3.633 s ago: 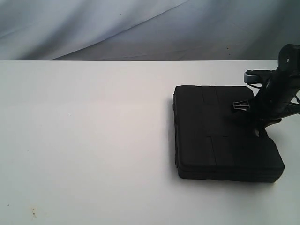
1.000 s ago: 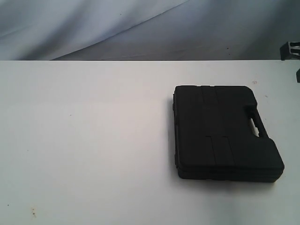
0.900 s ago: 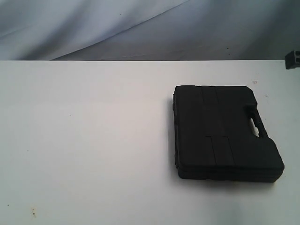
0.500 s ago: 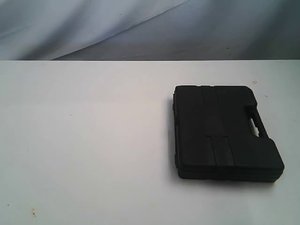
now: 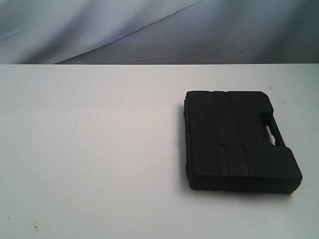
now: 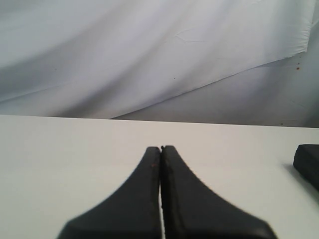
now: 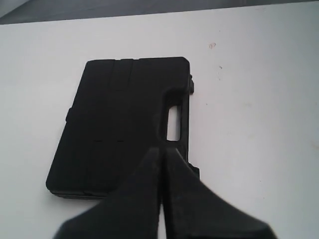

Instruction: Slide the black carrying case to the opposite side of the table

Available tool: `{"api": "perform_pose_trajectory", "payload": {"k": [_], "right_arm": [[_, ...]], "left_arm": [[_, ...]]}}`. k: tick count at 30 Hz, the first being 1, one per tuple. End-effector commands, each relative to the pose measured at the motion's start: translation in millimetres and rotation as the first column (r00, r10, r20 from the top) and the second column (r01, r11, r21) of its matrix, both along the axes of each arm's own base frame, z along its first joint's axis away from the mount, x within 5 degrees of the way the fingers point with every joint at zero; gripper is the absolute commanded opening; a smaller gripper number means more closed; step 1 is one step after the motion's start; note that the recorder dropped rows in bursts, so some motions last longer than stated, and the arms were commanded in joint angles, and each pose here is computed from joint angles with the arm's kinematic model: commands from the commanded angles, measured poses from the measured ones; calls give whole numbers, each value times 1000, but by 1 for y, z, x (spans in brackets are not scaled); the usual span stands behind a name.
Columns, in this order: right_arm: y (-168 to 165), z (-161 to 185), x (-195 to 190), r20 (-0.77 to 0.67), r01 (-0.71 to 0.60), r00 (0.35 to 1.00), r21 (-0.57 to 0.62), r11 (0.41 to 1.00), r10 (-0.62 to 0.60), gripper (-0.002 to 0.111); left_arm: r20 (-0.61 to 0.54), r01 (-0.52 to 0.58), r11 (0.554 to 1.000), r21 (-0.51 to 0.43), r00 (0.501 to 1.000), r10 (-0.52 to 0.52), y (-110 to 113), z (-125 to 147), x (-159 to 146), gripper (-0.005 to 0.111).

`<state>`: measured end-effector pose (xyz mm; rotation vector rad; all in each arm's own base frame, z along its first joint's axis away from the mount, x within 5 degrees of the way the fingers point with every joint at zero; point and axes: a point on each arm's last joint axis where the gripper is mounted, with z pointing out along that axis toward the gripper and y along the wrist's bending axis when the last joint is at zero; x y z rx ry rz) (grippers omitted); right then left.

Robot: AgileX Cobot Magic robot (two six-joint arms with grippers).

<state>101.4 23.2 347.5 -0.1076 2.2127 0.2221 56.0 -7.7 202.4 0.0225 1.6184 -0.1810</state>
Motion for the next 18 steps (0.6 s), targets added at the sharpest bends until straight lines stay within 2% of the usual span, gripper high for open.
{"api": "perform_pose_trajectory", "payload": {"k": [1, 10, 18], "right_arm": [[-3, 4, -17, 62, -7, 998, 0, 1000, 7, 0], [-9, 8, -48, 237, -1, 971, 20, 1000, -4, 0], [-14, -49, -72, 409, 12, 912, 77, 997, -42, 0]], "left_arm": [[0, -1, 1000, -9, 1000, 1, 0, -1, 0, 0], [0, -1, 1000, -9, 1000, 1, 0, -1, 0, 0], [0, -2, 1000, -6, 1000, 2, 0, -1, 0, 0]]}}
